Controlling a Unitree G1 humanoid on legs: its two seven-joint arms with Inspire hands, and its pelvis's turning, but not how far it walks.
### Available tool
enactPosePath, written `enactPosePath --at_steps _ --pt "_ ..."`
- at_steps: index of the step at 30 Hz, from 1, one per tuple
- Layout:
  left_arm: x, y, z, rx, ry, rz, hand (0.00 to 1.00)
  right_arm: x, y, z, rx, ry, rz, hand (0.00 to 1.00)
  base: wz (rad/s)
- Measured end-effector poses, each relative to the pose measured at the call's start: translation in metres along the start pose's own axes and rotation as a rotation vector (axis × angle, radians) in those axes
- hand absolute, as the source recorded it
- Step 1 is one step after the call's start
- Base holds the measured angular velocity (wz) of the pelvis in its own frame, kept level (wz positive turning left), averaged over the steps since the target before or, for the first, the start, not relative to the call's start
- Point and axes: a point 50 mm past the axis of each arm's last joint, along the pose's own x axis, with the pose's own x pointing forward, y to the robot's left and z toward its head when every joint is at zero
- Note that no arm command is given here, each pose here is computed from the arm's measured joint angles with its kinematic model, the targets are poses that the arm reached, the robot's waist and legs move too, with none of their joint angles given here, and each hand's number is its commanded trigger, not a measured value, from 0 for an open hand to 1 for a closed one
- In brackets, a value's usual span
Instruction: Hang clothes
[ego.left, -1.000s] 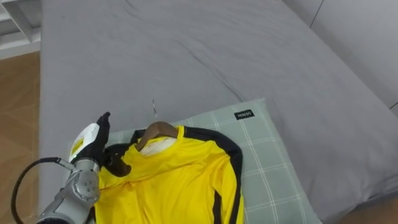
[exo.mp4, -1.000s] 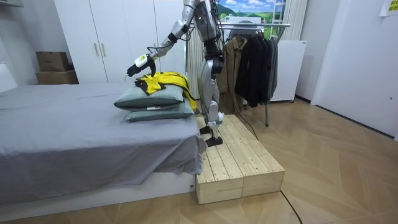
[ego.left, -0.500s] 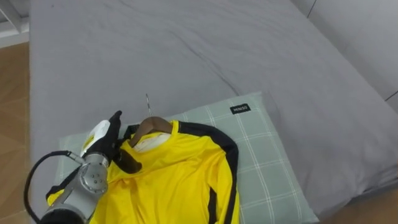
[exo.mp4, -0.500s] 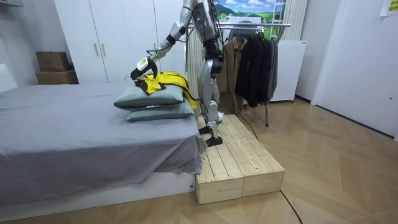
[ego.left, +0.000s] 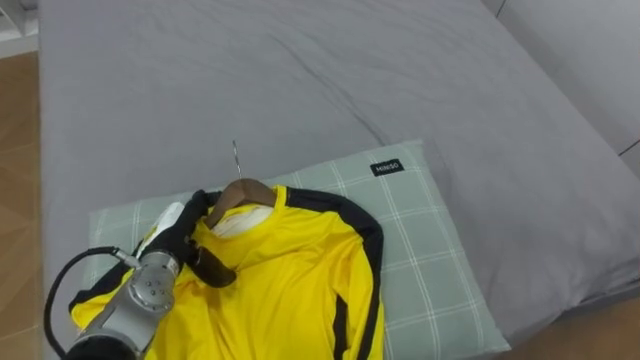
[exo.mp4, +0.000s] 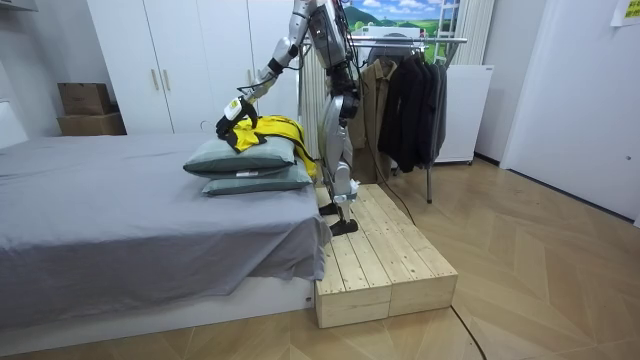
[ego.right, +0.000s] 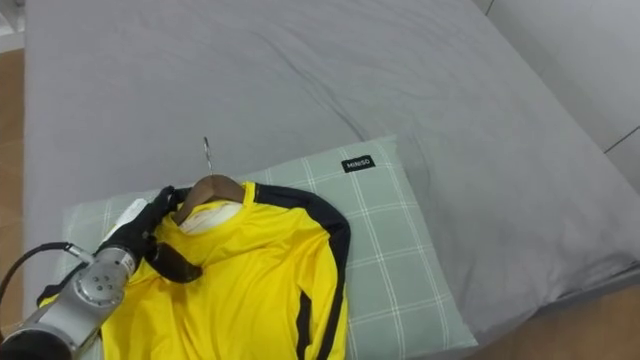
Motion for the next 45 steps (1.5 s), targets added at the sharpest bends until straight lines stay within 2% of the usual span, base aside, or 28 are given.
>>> enactPosePath --at_steps 31,45 --pt "-0.004 -0.011 -0.024 -0.01 0.113 -0.044 0.0 0.0 0.0 -0.001 0.058 0.02 -0.007 0.0 -0.01" --pt "-0.004 -0.008 -0.027 -0.027 0.139 -0.024 0.0 0.0 0.0 -0.002 0.064 0.021 -0.01 0.0 -0.01"
